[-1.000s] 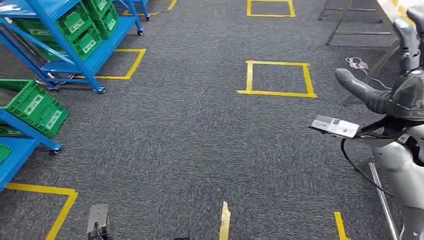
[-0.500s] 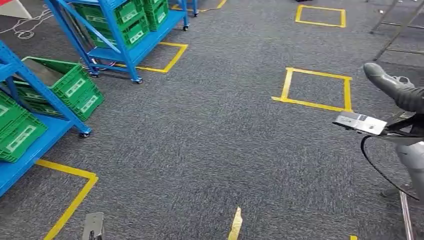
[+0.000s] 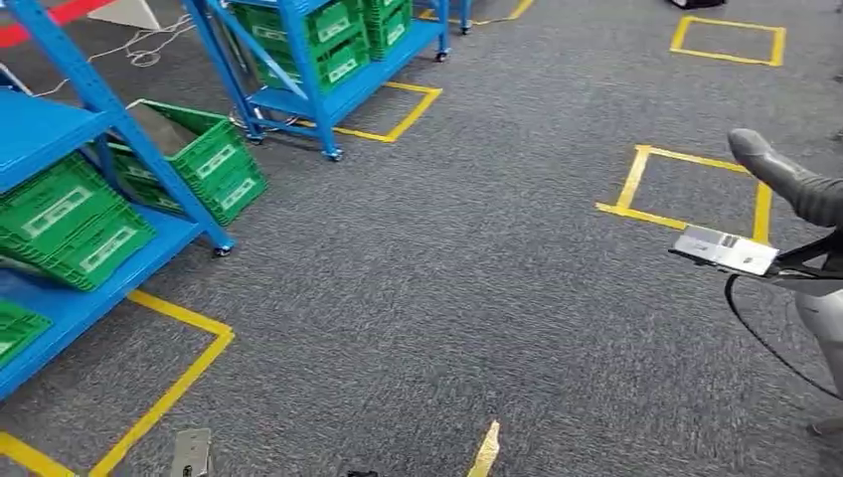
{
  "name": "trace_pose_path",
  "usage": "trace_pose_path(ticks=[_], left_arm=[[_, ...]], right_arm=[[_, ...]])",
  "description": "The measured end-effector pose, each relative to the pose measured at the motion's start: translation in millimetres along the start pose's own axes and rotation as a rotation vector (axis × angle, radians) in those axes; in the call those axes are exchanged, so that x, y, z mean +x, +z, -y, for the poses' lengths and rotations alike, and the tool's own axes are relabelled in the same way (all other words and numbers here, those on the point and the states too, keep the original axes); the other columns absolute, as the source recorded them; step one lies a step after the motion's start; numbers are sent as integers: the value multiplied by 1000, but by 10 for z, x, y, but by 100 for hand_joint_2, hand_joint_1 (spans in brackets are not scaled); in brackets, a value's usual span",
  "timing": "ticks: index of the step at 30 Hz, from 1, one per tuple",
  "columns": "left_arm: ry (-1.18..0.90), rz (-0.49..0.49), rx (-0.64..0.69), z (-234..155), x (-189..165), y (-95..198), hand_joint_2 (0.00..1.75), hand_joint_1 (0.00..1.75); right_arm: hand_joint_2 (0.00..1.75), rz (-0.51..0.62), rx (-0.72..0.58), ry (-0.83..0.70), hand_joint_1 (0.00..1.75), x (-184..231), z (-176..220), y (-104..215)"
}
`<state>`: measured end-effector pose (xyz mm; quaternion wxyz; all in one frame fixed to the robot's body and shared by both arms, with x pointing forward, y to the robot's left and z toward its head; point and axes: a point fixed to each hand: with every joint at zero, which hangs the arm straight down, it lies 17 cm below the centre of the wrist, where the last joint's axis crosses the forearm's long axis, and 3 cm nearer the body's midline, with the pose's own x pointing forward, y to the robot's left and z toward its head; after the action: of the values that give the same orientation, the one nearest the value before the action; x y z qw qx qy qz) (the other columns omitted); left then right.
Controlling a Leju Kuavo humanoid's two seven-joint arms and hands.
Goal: Take the parts from the cabinet and place them on the table.
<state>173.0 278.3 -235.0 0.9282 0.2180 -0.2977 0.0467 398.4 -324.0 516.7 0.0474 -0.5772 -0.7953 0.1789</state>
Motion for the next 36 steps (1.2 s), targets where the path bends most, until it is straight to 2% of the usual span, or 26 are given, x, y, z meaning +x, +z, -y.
trace_pose_path(ticks=[14, 19, 23, 29, 36], left_arm=[[17, -3, 2, 26, 36, 0, 0, 0], [51, -24, 24, -31, 5, -17, 0, 0], [83, -37, 49, -121, -20, -50, 0, 0], [85, -20, 46, -109, 94, -89, 0, 0], [83, -18, 48, -118, 99, -94, 0, 0]], right_arm=[[175, 8, -12, 8, 0, -13, 54, -20], [175, 24, -14, 4, 0, 12, 58, -120], [175, 37, 5, -40, 0, 199, -180, -264], [175, 28, 63, -94, 0, 481, -636, -264], [175, 17, 72, -117, 0, 568, -766, -276]])
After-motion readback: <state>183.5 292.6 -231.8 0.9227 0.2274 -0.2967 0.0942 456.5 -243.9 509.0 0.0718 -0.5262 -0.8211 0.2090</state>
